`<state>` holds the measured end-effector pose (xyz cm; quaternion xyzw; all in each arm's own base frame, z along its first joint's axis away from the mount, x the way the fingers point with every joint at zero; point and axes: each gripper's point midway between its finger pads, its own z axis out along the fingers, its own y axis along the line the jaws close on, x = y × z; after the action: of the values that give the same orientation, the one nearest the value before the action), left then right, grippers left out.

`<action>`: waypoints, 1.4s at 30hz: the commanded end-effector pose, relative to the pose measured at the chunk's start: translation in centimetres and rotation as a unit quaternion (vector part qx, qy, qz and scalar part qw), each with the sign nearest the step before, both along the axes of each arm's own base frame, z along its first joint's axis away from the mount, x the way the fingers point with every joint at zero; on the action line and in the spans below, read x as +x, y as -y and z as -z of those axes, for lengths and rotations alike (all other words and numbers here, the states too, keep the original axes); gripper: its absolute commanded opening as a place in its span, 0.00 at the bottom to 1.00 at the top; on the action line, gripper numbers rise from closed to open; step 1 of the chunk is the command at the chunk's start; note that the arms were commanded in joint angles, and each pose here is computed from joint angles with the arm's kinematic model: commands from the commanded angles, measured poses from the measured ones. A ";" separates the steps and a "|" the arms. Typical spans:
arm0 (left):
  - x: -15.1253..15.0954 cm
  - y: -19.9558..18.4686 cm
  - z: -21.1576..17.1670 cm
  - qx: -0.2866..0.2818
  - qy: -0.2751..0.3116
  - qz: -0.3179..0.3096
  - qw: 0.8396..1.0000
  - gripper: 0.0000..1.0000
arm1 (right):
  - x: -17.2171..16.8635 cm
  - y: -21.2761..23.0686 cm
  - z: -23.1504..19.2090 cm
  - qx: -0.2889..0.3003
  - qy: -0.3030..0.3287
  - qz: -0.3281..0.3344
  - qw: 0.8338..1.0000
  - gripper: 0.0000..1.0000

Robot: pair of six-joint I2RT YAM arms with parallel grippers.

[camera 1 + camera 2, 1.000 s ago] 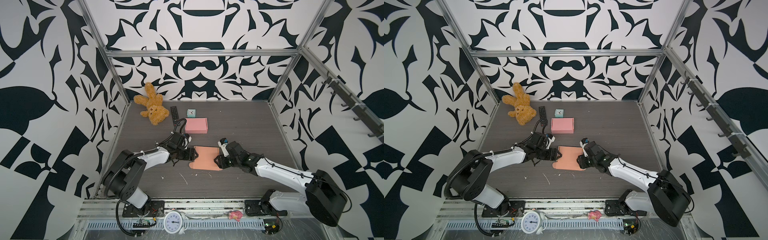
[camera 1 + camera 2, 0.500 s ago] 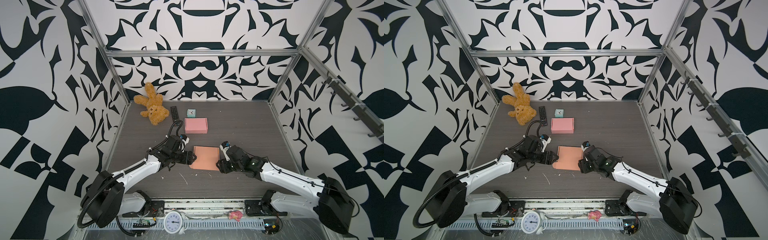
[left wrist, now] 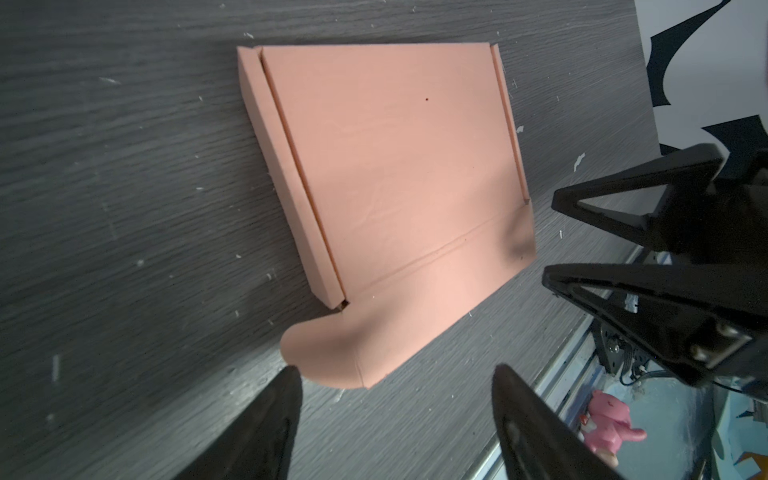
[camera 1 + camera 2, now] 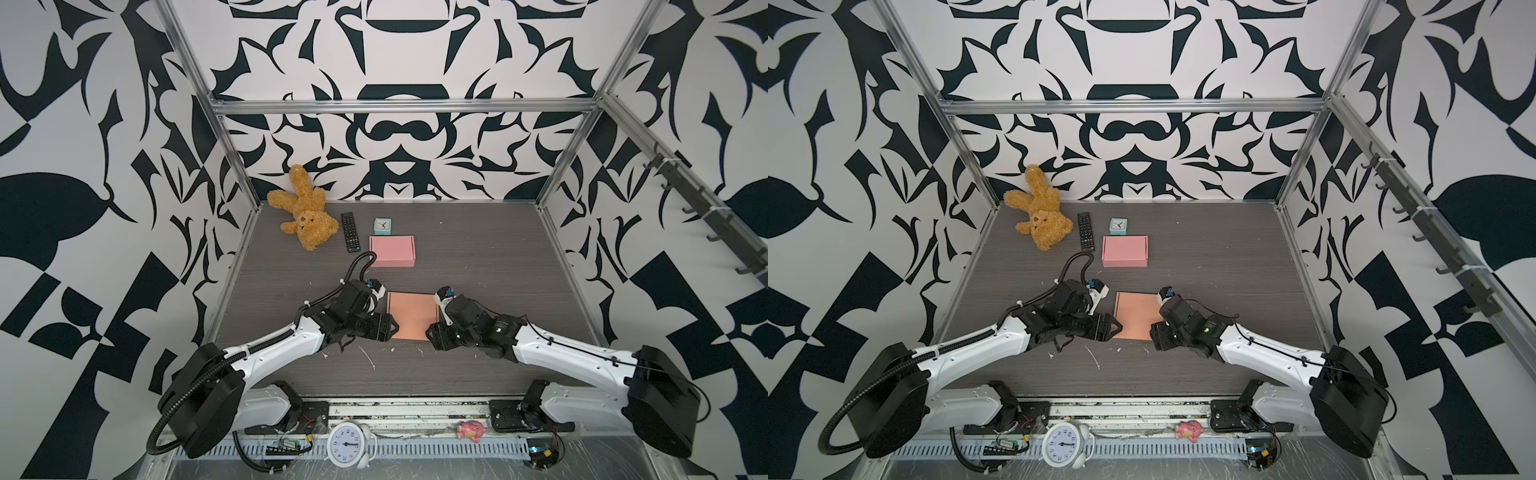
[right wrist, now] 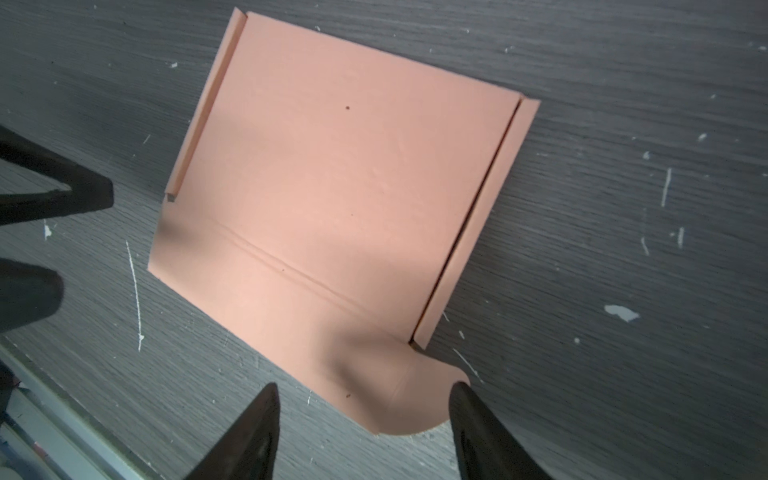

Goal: Fold the paper box

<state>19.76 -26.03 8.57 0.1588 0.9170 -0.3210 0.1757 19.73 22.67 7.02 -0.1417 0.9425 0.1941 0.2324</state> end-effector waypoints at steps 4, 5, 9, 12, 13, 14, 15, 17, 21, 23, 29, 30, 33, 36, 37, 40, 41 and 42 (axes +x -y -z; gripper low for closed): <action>-0.2 0.8 1.3 -0.002 -0.020 0.000 1.000 0.74 | 0.2 -0.5 0.4 0.005 0.001 0.007 1.000 0.68; -0.1 0.9 1.4 -0.002 -0.020 -0.001 1.000 0.74 | 0.3 -0.6 0.4 0.006 0.000 0.007 1.000 0.68; -0.1 1.2 1.7 -0.002 -0.022 0.001 1.000 0.74 | 0.2 -0.8 0.9 0.006 -0.004 0.009 1.000 0.68; 0.0 1.4 1.9 -0.002 -0.024 0.002 1.000 0.74 | 0.2 -0.9 1.1 0.007 -0.006 0.009 1.000 0.68; -0.1 1.4 2.0 -0.002 -0.026 0.002 1.000 0.74 | 0.1 -0.9 1.2 0.007 -0.008 0.009 1.000 0.68; -0.1 1.5 2.1 -0.003 -0.026 0.004 1.000 0.74 | 0.1 -1.0 1.3 0.008 -0.010 0.009 1.000 0.68; -0.1 1.6 2.1 -0.003 -0.027 0.004 1.000 0.73 | 0.0 -1.0 1.4 0.010 -0.011 0.008 1.000 0.68; -0.3 1.8 2.4 -0.003 -0.029 0.005 1.000 0.73 | 0.0 -1.3 1.5 0.015 -0.014 0.005 1.000 0.68; -0.4 2.0 2.6 -0.006 -0.031 0.005 0.999 0.73 | -0.2 -1.9 1.5 0.025 -0.016 0.000 1.000 0.69; -0.4 2.1 2.6 -0.009 -0.032 0.006 0.999 0.73 | -0.2 -2.1 1.4 0.028 -0.016 0.000 0.999 0.69; -0.7 2.5 2.2 -0.015 -0.029 0.009 0.999 0.73 | -0.5 -2.3 1.2 0.031 -0.012 -0.003 0.999 0.69; -0.7 2.5 2.2 -0.015 -0.028 0.009 0.999 0.73 | -0.5 -2.3 1.2 0.030 -0.012 -0.003 0.999 0.69; -0.7 2.5 2.1 -0.016 -0.027 0.009 0.999 0.73 | -0.5 -2.2 1.3 0.028 -0.010 -0.002 1.000 0.69; -0.8 2.3 2.5 -0.011 -0.030 0.008 0.999 0.73 | -0.6 -1.9 1.5 0.019 -0.008 0.001 1.000 0.69; -0.8 2.3 2.6 -0.010 -0.031 0.008 0.999 0.73 | -0.5 -1.7 1.6 0.015 -0.008 0.003 1.000 0.69; -0.8 2.4 2.8 -0.011 -0.033 0.007 0.999 0.72 | -0.5 -1.3 2.0 0.000 -0.007 0.006 1.000 0.69; -0.7 2.3 2.9 -0.009 -0.033 0.006 0.999 0.72 | -0.5 -1.2 2.1 -0.003 -0.007 0.007 1.000 0.69; -0.7 2.3 3.0 -0.007 -0.033 0.005 0.999 0.72 | -0.5 -1.1 2.2 -0.006 -0.006 0.008 1.000 0.69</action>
<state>19.44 -28.35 6.31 0.1529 0.9172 -0.3343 0.1534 19.07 24.12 4.93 -0.1399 0.9448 0.1993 0.2192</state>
